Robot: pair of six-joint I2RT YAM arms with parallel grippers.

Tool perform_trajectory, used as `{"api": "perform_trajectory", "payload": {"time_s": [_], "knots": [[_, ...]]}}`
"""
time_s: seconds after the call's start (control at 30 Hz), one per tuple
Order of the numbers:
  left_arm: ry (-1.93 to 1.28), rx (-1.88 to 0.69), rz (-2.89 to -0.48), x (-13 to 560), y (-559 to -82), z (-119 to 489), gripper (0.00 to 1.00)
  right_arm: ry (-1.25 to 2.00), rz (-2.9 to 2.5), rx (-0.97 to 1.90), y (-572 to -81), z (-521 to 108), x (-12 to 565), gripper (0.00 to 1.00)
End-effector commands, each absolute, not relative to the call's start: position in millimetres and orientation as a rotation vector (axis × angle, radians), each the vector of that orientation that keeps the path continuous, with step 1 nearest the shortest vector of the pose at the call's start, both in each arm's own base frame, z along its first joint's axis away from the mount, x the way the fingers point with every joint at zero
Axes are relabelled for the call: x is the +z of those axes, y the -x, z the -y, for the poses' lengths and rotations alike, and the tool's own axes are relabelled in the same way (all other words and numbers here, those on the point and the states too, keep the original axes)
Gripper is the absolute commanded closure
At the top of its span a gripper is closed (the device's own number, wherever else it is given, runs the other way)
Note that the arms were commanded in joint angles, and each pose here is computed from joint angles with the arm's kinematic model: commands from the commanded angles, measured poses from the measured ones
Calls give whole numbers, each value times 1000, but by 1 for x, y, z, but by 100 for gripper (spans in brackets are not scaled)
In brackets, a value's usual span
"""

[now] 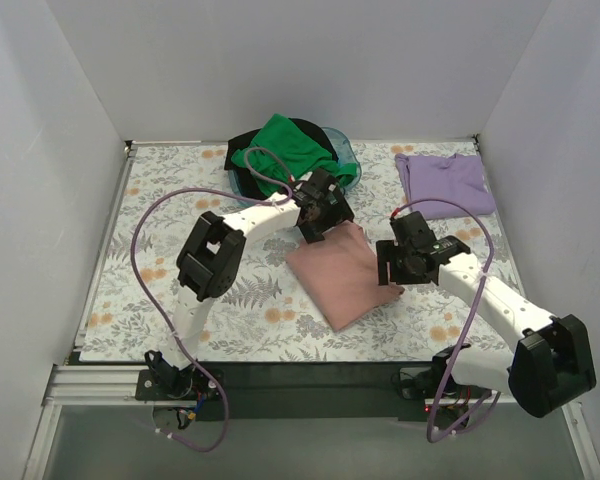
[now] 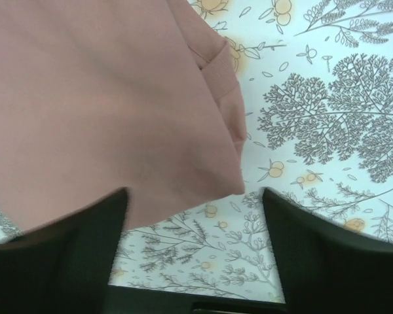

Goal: Fold and stack the t-shirts
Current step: Fold the tshirt, then neatly place the folded tshirt to the corner

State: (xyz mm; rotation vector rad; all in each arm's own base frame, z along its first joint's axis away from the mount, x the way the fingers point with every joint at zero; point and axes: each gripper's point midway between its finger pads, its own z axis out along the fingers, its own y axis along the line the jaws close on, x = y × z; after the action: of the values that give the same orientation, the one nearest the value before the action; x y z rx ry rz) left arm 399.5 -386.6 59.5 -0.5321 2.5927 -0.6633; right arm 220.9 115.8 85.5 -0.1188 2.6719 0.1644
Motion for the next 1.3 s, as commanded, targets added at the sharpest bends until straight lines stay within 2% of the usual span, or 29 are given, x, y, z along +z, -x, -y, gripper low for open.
{"api": "perform_trajectory", "payload": {"time_s": [0.0, 0.2, 0.3, 0.33, 0.4, 0.47, 0.57, 0.63, 0.73, 0.9, 1.13, 1.27], "knots": [[484, -701, -2541, 94, -400, 394, 2, 114, -2614, 122, -235, -111, 100, 2], [444, -726, -2454, 147, -374, 387, 2, -7, -2597, 427, -194, -131, 116, 2], [471, -703, -2428, 163, -355, 359, 2, -82, -2567, 618, -173, -143, 124, 2], [490, -649, -2446, 150, -343, 343, 2, -96, -2564, 662, -168, -147, 116, 2], [513, -665, -2380, 176, -332, 322, 2, -50, -2533, 804, -156, -162, 117, 2], [568, -610, -2360, 172, -312, 289, 2, -49, -2536, 897, -146, -178, 105, 2], [622, -499, -2379, 148, -282, 246, 2, -79, -2596, 849, -137, -186, 81, 2], [705, -490, -2339, 155, -268, 218, 2, -121, -2612, 792, -137, -188, 71, 1], [775, -444, -2331, 144, -245, 186, 2, -180, -2556, 742, -153, -191, 62, 2], [811, -467, -2352, 131, -222, 171, 2, -364, -2517, 652, -174, -186, 40, 12], [804, -498, -2369, 131, -217, 174, 2, -559, -2451, 548, -181, -164, 20, 21], [801, -479, -2376, 129, -218, 174, 2, -587, -2436, 490, -186, -153, 14, 31]]}}
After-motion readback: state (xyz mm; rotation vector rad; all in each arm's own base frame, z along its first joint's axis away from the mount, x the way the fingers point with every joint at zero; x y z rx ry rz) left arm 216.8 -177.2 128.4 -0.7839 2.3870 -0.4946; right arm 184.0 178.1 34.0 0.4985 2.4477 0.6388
